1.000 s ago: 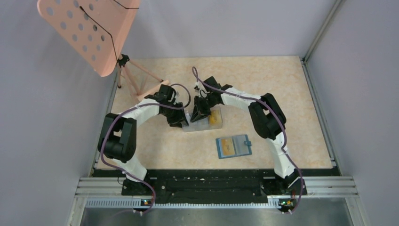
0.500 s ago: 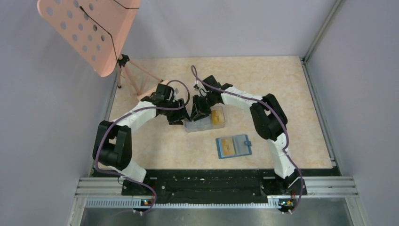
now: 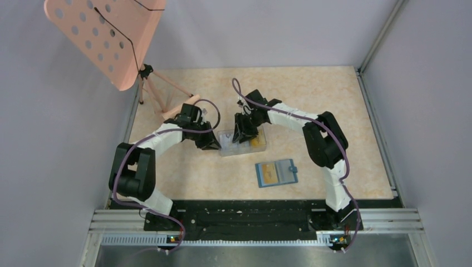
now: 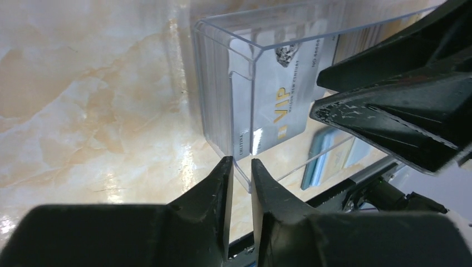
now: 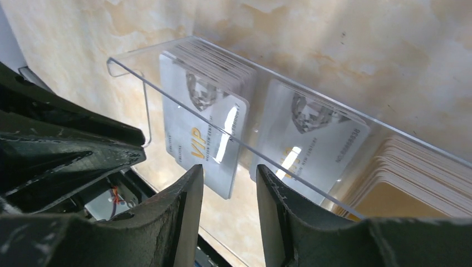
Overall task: Put the credit cards into the card holder
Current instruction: Pick up the credit card from the storage box.
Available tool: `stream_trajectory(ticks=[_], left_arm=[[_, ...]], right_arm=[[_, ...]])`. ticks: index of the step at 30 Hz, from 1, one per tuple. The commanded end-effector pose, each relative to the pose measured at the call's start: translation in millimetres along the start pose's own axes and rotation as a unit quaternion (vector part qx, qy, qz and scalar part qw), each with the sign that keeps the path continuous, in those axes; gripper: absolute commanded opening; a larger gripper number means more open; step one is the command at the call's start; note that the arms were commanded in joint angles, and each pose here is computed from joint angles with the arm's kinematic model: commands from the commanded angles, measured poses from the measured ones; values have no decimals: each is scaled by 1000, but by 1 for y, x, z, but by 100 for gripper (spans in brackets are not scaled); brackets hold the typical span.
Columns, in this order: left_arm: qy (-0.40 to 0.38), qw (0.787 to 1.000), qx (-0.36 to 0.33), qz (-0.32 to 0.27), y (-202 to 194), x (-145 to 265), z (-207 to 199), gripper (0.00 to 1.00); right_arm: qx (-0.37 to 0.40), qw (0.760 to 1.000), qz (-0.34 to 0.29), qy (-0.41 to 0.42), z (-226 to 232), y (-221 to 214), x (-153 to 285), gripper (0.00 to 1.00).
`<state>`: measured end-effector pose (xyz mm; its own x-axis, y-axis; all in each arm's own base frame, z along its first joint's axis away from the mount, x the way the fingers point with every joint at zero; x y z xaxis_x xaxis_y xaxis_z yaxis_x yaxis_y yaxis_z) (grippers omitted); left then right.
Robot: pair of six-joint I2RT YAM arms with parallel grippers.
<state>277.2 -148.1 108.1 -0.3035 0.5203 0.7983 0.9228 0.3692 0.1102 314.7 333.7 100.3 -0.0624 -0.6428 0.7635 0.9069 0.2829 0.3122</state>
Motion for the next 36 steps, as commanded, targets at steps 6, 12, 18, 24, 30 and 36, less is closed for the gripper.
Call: stream_trajectory(ticks=[6, 12, 18, 24, 30, 36], left_arm=[[-4, 1000, -5, 9, 2, -10, 3, 8], [1, 1000, -7, 9, 1, -10, 5, 3], [5, 1000, -9, 10, 1, -9, 5, 2], [6, 1000, -21, -7, 6, 3, -3, 12], [-12, 998, -40, -48, 13, 26, -20, 42], [-1, 997, -39, -65, 15, 33, -20, 43]], right_arm=[[13, 1000, 7, 13, 5, 0, 5, 30], [21, 999, 17, 43, 23, 3, -5, 20], [26, 998, 22, 48, 28, 1, -7, 18], [34, 998, 14, 57, 33, 4, -3, 17], [40, 998, 3, 38, 30, 4, 3, 27], [41, 999, -13, 19, 26, 10, 8, 32]])
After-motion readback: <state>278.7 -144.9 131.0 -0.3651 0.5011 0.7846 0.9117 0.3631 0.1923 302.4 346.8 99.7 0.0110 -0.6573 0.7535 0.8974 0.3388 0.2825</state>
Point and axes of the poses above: each gripper's point midway between its finger pads, its own x axis back along the fingers, its own z axis along the line the jaws close on, y = z × x, the point moved 5 cm from there along x, back along the fingers, and after that the axes turned 8 degrees about x, right-handed, at the moved point
